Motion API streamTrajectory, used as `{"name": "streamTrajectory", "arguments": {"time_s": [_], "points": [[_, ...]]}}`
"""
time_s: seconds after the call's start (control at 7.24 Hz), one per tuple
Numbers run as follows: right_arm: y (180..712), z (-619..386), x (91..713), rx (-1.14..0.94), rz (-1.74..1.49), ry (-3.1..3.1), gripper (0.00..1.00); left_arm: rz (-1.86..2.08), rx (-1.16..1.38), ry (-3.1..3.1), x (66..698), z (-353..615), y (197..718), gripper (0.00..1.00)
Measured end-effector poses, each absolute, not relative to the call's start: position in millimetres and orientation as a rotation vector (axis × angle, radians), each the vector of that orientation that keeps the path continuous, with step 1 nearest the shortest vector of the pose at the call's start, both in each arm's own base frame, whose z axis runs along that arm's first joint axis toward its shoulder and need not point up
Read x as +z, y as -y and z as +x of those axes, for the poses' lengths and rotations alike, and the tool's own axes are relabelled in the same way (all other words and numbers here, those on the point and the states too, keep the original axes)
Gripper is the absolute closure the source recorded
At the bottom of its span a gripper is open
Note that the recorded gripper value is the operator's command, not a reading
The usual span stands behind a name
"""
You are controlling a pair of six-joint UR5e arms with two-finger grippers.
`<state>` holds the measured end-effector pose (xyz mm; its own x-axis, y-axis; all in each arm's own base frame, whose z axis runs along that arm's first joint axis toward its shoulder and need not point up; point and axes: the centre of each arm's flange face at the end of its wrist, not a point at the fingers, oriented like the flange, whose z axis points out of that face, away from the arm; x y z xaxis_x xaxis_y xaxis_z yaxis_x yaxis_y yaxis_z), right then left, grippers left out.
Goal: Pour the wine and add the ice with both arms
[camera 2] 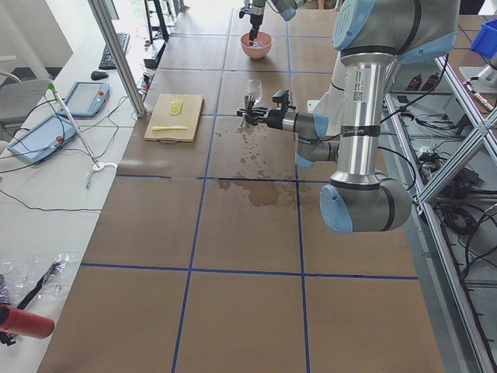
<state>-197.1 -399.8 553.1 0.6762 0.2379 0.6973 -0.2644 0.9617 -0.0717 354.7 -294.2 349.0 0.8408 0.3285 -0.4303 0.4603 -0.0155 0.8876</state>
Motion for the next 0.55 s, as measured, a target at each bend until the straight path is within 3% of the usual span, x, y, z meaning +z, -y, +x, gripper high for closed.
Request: {"name": "streamTrajectory", "arguments": {"time_s": [0.41, 0.55], "points": [[395.2, -196.5, 556.0, 0.279, 0.02, 0.779, 0.35, 1.618, -0.115, -0.631, 349.3, 354.9, 294.2, 1.0], [395.1, -197.5, 555.6, 0.277, 0.02, 0.78, 0.47, 1.618, -0.115, -0.63, 349.5, 355.1, 294.3, 1.0]]}}
